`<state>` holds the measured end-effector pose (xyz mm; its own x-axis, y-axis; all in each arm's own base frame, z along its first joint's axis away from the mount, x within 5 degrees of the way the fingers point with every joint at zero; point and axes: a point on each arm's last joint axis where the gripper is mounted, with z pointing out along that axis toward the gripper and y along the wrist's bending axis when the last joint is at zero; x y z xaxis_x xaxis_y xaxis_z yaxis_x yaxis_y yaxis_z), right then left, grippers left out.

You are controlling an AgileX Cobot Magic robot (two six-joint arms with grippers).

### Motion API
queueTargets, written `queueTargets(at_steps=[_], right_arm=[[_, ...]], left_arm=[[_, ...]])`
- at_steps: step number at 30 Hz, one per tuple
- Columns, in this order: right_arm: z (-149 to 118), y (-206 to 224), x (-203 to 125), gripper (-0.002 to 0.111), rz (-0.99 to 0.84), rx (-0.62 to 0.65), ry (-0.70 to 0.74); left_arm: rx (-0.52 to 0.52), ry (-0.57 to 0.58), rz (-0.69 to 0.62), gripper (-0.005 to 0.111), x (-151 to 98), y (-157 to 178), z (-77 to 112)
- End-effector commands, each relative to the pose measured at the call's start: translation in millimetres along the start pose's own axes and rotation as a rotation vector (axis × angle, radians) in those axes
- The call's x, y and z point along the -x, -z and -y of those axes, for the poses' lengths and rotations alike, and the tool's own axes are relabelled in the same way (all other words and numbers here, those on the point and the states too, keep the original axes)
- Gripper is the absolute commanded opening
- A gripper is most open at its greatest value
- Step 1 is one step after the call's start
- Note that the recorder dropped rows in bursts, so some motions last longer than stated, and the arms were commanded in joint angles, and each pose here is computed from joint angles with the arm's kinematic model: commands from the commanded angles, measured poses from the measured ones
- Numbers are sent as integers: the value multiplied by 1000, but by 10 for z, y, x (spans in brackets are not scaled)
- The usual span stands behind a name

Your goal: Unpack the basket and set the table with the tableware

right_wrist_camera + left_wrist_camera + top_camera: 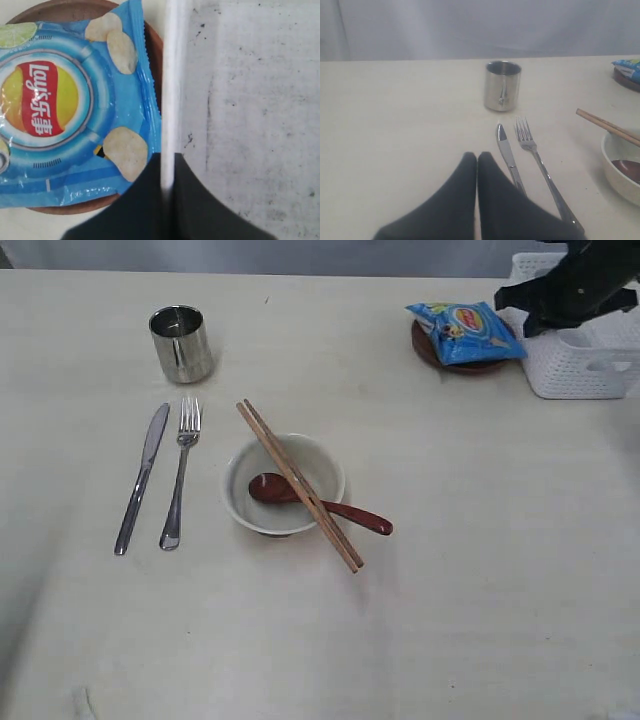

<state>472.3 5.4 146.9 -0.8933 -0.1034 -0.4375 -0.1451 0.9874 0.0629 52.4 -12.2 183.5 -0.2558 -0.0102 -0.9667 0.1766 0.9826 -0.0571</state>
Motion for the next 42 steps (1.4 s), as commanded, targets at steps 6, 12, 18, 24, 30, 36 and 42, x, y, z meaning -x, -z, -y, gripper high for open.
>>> queueTargets(at_steps=[6, 12, 18, 24, 30, 36, 42], right_arm=[[-809, -143, -113, -1, -124, 108, 130], [-1254, -148, -174, -1, -150, 145, 179], [-1622, -149, -183, -1, -100, 161, 128], [-1869, -140, -199, -1, -60, 180, 132], [-1863, -139, -192, -1, -59, 172, 112], [-1649, 0, -124, -1, -46, -9, -25], [-1630, 72, -153, -1, -91, -39, -213]], left_arm=[[-7, -1, 1, 0, -8, -1, 4], [-7, -1, 1, 0, -8, -1, 4], [-7, -1, 1, 0, -8, -1, 4], [-7, -1, 1, 0, -8, -1, 4], [-7, -1, 1, 0, -8, -1, 4], [-7, -1, 1, 0, -8, -1, 4], [-7, -1, 1, 0, -8, -1, 4]])
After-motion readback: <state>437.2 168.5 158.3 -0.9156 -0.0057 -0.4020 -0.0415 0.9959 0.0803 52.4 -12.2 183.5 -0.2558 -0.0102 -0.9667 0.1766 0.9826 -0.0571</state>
